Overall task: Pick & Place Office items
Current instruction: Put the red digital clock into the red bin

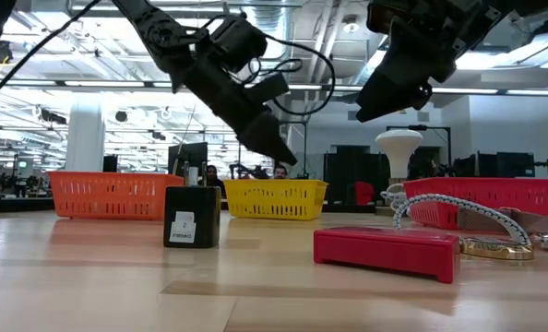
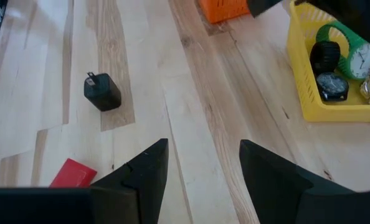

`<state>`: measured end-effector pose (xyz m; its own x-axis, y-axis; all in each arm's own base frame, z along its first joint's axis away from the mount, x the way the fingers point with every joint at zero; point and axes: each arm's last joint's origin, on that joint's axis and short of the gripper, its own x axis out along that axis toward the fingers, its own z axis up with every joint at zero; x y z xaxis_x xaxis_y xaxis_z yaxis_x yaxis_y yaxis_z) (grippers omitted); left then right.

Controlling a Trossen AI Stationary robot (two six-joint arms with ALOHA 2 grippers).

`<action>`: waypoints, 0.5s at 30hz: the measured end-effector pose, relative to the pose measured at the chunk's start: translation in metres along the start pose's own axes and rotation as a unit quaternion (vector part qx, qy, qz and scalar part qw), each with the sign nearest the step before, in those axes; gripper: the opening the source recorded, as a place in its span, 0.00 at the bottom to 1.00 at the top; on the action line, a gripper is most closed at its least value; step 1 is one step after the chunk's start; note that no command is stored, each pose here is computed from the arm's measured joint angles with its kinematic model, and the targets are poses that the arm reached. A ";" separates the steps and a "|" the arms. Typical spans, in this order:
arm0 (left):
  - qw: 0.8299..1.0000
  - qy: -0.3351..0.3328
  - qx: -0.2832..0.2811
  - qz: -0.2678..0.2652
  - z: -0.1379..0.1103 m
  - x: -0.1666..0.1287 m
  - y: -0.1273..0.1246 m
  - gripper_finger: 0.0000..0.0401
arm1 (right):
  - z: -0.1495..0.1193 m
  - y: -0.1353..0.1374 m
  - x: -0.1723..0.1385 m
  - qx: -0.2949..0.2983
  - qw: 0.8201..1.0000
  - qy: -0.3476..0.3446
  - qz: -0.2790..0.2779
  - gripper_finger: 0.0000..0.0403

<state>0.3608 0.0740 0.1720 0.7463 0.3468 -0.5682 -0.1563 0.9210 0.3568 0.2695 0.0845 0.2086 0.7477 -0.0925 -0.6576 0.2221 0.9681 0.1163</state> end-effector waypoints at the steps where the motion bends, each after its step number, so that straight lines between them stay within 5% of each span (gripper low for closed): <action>1: 1.000 -0.006 -0.006 -0.001 0.002 -0.001 -0.001 0.43 | 0.000 0.001 0.001 0.000 1.000 -0.002 0.000 0.47; 9: 0.999 -0.036 -0.001 -0.025 0.016 -0.017 -0.016 0.44 | -0.012 0.004 0.029 -0.008 1.000 0.019 -0.008 0.47; 15: 0.997 -0.054 0.012 -0.044 0.028 -0.035 -0.029 0.41 | -0.016 0.009 0.039 -0.002 0.998 0.041 0.041 0.47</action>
<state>0.3573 0.0302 0.2030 0.8222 0.2421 -0.5152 -0.0720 0.9420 0.3279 0.2907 0.0930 0.1726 0.7093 0.0055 -0.7049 0.1596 0.9728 0.1682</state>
